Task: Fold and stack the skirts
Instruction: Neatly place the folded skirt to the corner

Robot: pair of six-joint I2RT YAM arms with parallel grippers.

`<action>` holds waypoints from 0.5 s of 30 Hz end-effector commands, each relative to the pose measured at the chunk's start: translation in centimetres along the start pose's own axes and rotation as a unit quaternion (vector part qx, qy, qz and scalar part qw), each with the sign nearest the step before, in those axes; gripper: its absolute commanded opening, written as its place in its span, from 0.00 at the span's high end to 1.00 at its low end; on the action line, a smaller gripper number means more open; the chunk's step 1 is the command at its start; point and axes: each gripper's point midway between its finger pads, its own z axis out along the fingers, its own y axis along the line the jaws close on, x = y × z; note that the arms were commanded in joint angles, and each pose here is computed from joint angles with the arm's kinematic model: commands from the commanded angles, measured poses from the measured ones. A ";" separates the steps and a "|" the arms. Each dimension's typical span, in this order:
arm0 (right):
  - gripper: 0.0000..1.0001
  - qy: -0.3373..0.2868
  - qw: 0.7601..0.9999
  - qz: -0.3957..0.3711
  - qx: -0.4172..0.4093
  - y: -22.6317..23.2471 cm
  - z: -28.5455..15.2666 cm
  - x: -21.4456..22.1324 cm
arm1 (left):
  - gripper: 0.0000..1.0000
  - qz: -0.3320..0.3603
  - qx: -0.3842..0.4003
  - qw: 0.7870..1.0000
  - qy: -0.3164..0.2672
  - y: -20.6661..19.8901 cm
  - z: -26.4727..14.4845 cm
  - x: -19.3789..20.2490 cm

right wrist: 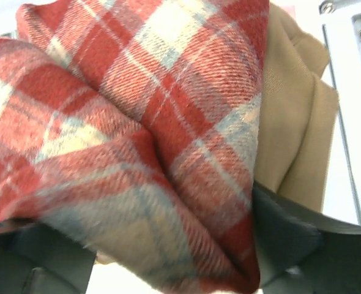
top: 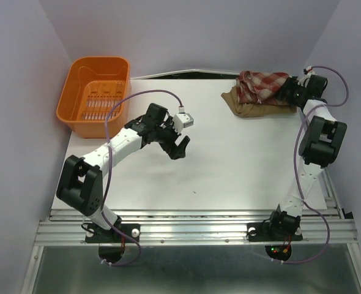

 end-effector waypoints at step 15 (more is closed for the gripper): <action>0.07 0.037 0.973 -0.210 0.090 -1.1 -7.6 -4.6 | 0.01 0.007 0.038 0.999 -0.021 -1.4 -0.6 -1.3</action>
